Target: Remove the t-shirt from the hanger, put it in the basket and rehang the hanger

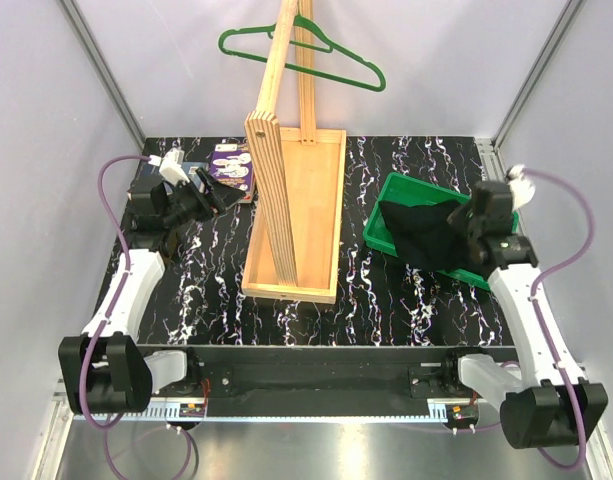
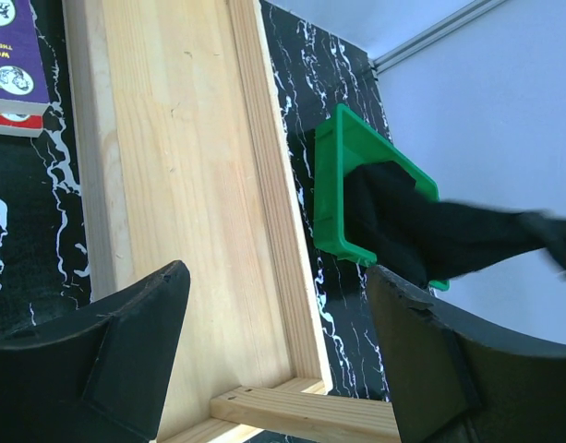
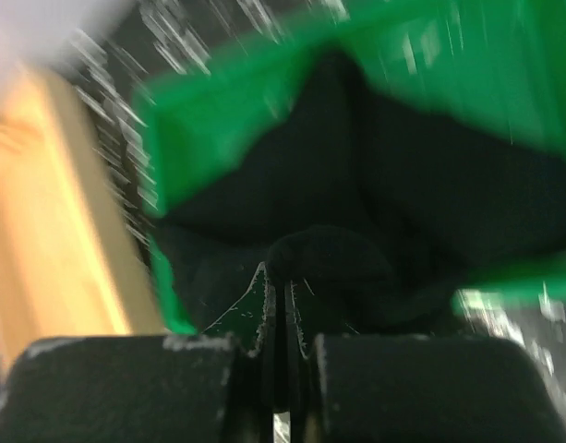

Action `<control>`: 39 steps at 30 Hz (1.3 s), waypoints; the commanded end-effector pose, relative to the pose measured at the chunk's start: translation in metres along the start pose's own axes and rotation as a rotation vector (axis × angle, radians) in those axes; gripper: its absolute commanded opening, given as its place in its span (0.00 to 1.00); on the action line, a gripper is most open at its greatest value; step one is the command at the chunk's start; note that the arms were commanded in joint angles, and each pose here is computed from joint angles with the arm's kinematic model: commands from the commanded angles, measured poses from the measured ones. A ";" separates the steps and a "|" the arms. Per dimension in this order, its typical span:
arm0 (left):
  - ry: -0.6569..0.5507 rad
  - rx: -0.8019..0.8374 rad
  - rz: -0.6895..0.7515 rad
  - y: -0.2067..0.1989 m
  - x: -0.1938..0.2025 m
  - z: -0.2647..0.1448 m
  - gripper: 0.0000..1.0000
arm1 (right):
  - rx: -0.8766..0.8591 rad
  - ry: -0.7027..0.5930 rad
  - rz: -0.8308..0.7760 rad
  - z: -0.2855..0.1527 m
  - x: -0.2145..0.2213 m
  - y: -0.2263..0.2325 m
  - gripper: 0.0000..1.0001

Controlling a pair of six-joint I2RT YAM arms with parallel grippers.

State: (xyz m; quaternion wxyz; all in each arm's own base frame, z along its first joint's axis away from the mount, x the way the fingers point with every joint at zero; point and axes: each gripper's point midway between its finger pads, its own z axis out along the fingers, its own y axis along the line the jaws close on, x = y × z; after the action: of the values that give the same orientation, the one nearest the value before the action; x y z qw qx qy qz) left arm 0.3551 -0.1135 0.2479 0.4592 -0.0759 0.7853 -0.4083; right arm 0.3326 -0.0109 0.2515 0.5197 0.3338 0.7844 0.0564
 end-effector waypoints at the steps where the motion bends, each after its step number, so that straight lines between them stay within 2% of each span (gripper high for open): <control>1: -0.041 0.065 0.052 -0.018 -0.008 -0.006 0.81 | 0.052 0.249 0.139 0.010 0.087 -0.025 0.00; 3: -0.040 0.064 0.051 -0.017 -0.007 -0.006 0.81 | 0.056 0.319 0.173 0.019 0.115 -0.029 0.01; 6: -0.041 0.061 0.052 -0.016 -0.007 -0.006 0.81 | 0.043 0.344 0.184 0.037 0.130 -0.028 0.02; 17: -0.036 0.054 0.048 -0.013 -0.007 -0.004 0.81 | 0.119 0.393 0.093 0.107 0.141 -0.018 0.08; 22: -0.033 0.047 0.051 -0.012 -0.007 -0.004 0.81 | 0.163 0.466 0.011 0.146 0.167 -0.025 0.07; 27: -0.029 0.045 0.047 -0.010 -0.006 -0.003 0.81 | 0.194 0.535 -0.063 0.150 0.202 -0.052 0.07; 30: -0.019 0.055 0.036 -0.011 -0.004 -0.001 0.81 | 0.194 0.533 -0.107 0.145 0.202 -0.058 0.12; 31: -0.018 0.054 0.030 -0.010 -0.003 0.000 0.81 | 0.186 0.531 -0.116 0.142 0.199 -0.058 0.15; 32: -0.017 0.055 0.030 -0.010 -0.003 0.000 0.81 | 0.156 0.509 -0.127 0.139 0.188 -0.050 0.22; 35: -0.018 0.054 0.032 -0.010 -0.003 0.000 0.81 | 0.098 0.464 -0.152 0.126 0.153 -0.028 0.37; 36: -0.019 0.053 0.032 -0.009 -0.003 -0.001 0.81 | 0.089 0.453 -0.158 0.120 0.138 -0.019 0.49; 38: -0.022 0.053 0.035 -0.010 -0.004 -0.001 0.81 | 0.052 0.398 -0.170 0.107 0.108 -0.003 0.59; 39: -0.023 0.054 0.038 -0.011 -0.004 -0.001 0.81 | 0.049 0.387 -0.170 0.099 0.095 0.002 0.76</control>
State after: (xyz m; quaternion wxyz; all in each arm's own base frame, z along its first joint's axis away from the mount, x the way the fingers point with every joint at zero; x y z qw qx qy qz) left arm 0.3523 -0.1145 0.2476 0.4607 -0.0730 0.7830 -0.4115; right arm 0.3943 0.0298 0.0604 0.3062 0.2936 0.9031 0.0665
